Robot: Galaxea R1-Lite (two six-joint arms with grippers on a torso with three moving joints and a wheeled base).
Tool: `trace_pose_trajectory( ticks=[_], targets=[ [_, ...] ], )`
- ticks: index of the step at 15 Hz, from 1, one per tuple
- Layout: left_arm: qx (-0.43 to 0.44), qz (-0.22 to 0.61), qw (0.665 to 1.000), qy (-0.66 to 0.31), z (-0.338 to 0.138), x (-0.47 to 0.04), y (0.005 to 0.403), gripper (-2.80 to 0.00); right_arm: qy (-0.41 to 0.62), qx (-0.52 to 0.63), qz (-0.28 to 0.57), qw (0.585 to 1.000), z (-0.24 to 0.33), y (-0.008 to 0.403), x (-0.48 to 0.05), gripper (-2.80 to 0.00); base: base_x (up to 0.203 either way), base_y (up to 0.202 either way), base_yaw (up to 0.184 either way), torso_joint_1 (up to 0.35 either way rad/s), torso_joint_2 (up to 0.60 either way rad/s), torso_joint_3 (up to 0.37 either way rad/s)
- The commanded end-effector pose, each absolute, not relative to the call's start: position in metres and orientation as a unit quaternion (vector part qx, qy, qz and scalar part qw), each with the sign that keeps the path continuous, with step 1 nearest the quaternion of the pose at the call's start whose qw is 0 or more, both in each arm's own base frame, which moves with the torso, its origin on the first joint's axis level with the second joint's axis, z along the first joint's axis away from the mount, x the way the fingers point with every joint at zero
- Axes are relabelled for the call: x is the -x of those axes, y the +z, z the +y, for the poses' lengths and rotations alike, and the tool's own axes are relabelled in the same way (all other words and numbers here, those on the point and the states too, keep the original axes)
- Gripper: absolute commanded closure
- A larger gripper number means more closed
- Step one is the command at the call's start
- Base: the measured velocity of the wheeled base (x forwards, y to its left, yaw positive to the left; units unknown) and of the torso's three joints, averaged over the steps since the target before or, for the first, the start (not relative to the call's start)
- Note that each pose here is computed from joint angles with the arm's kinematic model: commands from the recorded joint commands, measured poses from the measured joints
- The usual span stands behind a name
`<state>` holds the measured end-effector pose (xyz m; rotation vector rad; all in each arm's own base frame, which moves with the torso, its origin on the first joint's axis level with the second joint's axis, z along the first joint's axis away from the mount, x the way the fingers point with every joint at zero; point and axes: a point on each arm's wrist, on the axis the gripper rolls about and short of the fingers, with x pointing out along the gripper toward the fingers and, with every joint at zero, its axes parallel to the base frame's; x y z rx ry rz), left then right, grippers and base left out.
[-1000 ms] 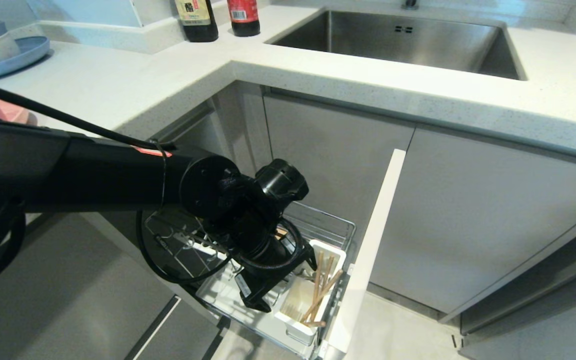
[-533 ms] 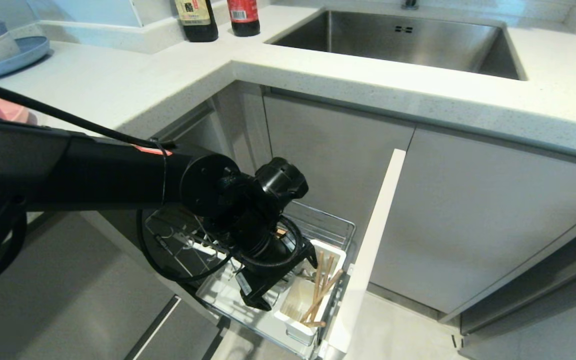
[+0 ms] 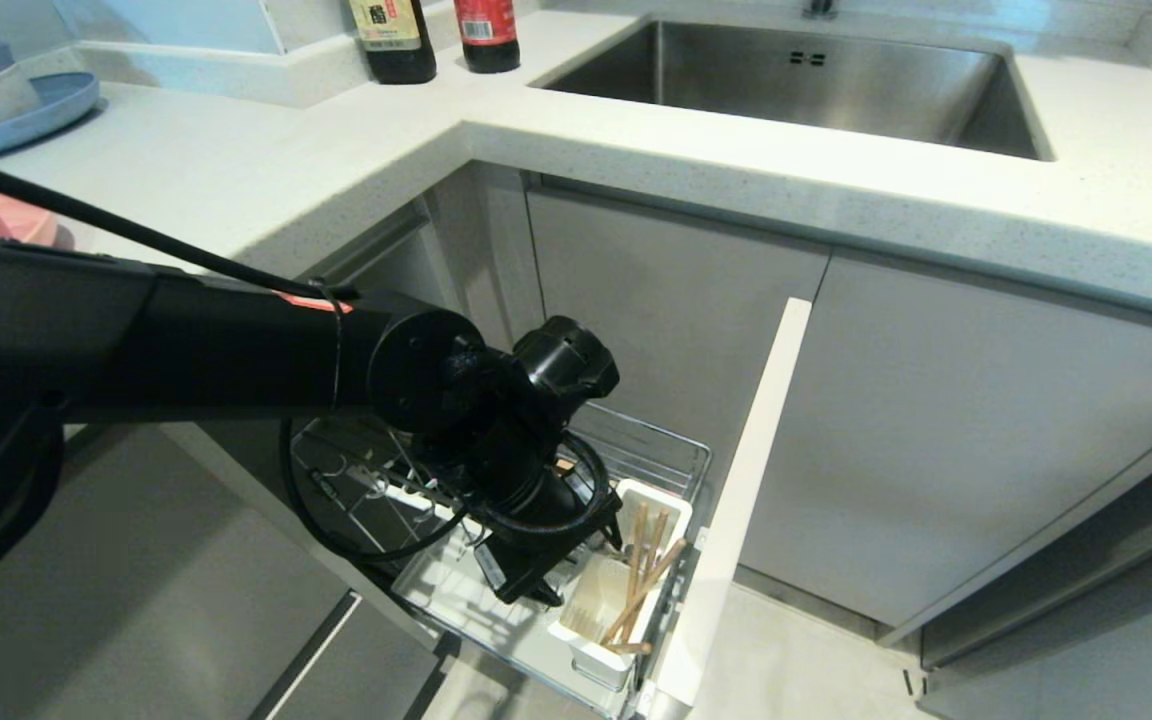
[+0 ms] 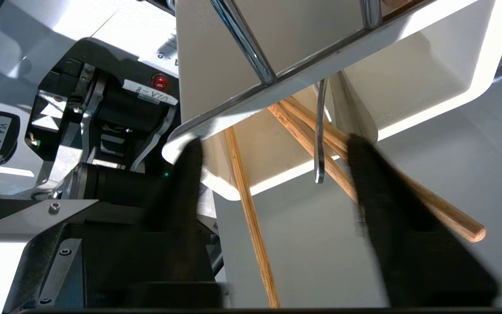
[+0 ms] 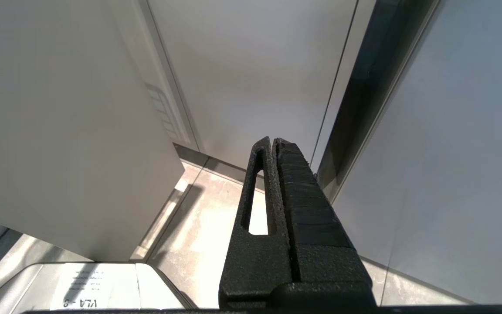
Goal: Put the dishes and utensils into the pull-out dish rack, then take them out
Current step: Take the spoon out of the cupboard
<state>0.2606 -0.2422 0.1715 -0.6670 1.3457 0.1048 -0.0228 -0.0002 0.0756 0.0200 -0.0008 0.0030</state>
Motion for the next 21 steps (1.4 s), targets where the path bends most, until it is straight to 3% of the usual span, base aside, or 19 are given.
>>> trace_pose_trajectory(
  ticks=[1,11,21],
  targets=[
    [0.305,0.612,0.728,0.051,-0.242,-0.260,0.171,0.00,0.002,-0.010,0.000,1.000,0.000,0.075,0.023,0.00,0.000,0.000,0.000,0.000,0.00,0.000],
    [0.308,0.606,0.731,0.046,-0.241,-0.258,0.177,0.00,0.002,-0.010,0.000,1.000,0.000,0.075,0.023,0.00,0.000,0.000,0.000,0.000,0.00,0.000],
    [0.340,0.558,0.757,-0.006,-0.211,-0.214,0.251,0.00,0.002,-0.010,0.000,1.000,0.000,0.075,0.023,0.00,0.000,0.000,0.000,0.000,0.00,0.000]
  ],
)
